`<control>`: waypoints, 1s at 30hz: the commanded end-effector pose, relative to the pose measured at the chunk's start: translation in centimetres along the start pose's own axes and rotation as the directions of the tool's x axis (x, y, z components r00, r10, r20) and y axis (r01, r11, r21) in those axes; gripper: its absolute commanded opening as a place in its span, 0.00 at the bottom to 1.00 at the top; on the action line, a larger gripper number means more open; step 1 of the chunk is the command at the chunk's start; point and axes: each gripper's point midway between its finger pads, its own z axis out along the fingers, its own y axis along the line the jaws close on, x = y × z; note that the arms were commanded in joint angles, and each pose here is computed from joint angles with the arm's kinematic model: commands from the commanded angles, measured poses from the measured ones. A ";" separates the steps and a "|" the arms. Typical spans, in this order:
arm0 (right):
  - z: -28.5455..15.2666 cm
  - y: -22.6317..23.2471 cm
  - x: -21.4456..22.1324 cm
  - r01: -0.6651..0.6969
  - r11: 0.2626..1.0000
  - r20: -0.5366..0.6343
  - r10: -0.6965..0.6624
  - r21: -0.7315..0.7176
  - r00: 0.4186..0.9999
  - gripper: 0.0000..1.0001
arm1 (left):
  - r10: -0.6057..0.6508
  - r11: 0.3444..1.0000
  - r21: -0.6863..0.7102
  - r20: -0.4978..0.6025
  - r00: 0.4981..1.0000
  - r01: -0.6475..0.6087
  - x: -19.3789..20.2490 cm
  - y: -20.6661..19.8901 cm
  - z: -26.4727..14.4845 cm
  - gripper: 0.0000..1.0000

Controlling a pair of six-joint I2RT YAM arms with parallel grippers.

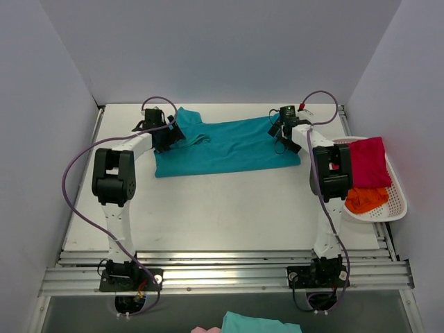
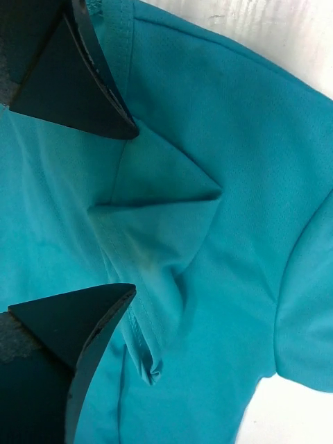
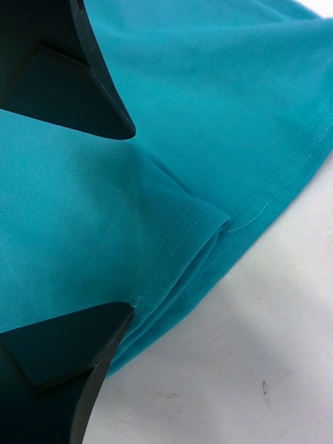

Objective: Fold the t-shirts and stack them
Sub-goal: Fold the tshirt

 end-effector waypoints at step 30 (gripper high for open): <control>-6.9 -6.1 4.8 0.014 0.999 0.036 -0.015 0.045 0.999 1.00 | 0.034 0.999 -0.027 0.140 0.990 -0.030 4.4 2.5 -11.9 0.94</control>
